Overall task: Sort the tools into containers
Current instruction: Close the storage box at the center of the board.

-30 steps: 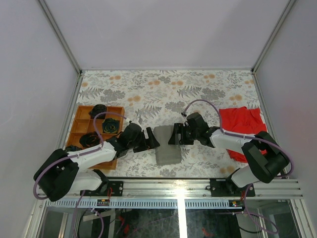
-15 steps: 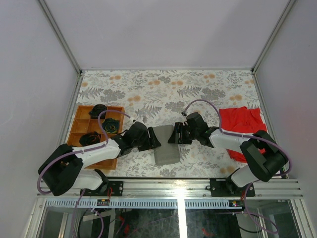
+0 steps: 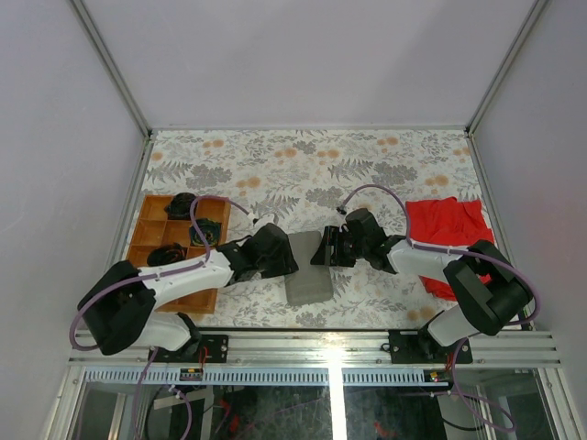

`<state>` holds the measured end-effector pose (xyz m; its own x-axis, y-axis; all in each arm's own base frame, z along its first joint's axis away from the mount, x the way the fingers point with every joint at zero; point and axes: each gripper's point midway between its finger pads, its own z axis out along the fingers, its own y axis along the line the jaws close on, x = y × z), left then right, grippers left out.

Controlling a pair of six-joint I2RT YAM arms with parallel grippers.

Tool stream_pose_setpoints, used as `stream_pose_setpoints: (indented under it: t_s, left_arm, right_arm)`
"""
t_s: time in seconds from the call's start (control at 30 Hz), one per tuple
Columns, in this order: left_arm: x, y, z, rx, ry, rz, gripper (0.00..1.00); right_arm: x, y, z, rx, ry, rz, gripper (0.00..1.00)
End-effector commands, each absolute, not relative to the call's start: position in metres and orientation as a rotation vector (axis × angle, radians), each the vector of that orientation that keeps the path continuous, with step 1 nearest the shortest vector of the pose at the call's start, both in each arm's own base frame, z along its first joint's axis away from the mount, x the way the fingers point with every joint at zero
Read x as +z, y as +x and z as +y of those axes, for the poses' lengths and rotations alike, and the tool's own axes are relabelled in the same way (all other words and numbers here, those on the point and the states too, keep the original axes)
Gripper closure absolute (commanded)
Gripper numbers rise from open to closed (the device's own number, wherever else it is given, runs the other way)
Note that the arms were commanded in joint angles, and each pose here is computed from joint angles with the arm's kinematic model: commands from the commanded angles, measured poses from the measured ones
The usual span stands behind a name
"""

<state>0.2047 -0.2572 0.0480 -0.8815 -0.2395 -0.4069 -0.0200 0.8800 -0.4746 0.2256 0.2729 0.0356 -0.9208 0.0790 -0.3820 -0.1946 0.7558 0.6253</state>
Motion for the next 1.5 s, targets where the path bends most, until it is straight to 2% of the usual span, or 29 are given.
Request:
stream_pose_setpoints:
  t_s: [0.0, 0.37, 0.63, 0.8, 0.87, 1.07, 1.23, 1.33, 1.47]
  left_arm:
    - [0.03, 0.194, -0.241, -0.429, -0.139, 2.649, 0.55]
    - [0.023, 0.192, -0.249, -0.341, -0.085, 2.681, 0.75]
    - [0.025, 0.2, -0.253, -0.301, -0.002, 2.665, 0.96]
    - [0.03, 0.204, -0.253, -0.288, 0.02, 2.648, 0.96]
    - [0.039, 0.209, -0.25, -0.271, 0.013, 2.618, 0.91]
    - [0.09, 0.228, -0.245, -0.293, -0.019, 2.47, 0.58]
    - [0.145, 0.241, -0.235, -0.335, -0.055, 2.308, 0.37]
    - [0.184, 0.245, -0.225, -0.378, -0.072, 2.19, 0.29]
    - [0.235, 0.247, -0.2, -0.4, -0.124, 2.024, 0.13]
  right_arm:
    - [0.014, 0.213, 0.268, 0.943, -0.065, 2.635, 0.43]
    - [0.011, 0.211, 0.269, 0.957, -0.069, 2.641, 0.44]
    - [0.012, 0.211, 0.269, 0.956, -0.081, 2.643, 0.44]
    - [0.02, 0.215, 0.267, 0.929, -0.092, 2.623, 0.44]
    - [0.032, 0.221, 0.265, 0.89, -0.118, 2.598, 0.43]
    - [0.091, 0.251, 0.253, 0.736, -0.205, 2.442, 0.29]
    - [0.141, 0.267, 0.233, 0.61, -0.216, 2.297, 0.21]
    - [0.168, 0.272, 0.216, 0.54, -0.189, 2.199, 0.14]
    - [0.204, 0.268, 0.189, 0.477, -0.142, 2.065, 0.06]
